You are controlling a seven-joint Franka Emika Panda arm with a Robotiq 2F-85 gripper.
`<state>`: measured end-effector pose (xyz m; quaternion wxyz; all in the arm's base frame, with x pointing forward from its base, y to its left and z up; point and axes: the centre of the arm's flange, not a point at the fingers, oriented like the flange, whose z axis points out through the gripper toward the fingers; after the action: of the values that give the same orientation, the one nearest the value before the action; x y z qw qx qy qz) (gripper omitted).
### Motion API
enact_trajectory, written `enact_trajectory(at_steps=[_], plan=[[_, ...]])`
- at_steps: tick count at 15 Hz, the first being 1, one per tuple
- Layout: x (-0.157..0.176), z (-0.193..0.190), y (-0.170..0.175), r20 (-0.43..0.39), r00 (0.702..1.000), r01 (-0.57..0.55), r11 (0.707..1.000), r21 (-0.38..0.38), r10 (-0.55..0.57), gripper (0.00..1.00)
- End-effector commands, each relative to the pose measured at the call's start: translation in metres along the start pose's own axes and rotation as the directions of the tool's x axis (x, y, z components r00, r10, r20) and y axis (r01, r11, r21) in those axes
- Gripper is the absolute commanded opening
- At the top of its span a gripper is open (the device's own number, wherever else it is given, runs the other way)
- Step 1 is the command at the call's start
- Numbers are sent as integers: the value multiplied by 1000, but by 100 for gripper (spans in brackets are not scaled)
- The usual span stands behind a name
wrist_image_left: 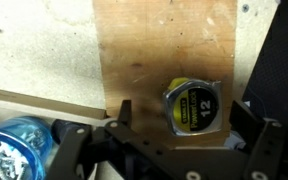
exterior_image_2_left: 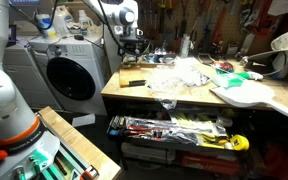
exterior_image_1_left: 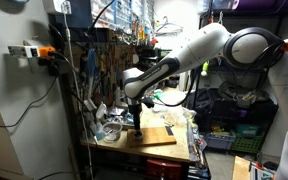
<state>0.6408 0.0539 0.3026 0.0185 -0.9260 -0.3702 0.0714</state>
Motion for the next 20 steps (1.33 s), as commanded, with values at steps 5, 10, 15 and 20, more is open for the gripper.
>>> enact_trajectory(at_steps=[5, 10, 15, 20], plan=[[12, 25, 23, 14, 997, 80, 992, 94, -82, 100], [19, 29, 24, 22, 993, 111, 985, 132, -115, 100], [23, 36, 17, 22, 988, 149, 972, 180, -155, 100], [25, 40, 12, 10, 984, 170, 967, 191, -175, 100]])
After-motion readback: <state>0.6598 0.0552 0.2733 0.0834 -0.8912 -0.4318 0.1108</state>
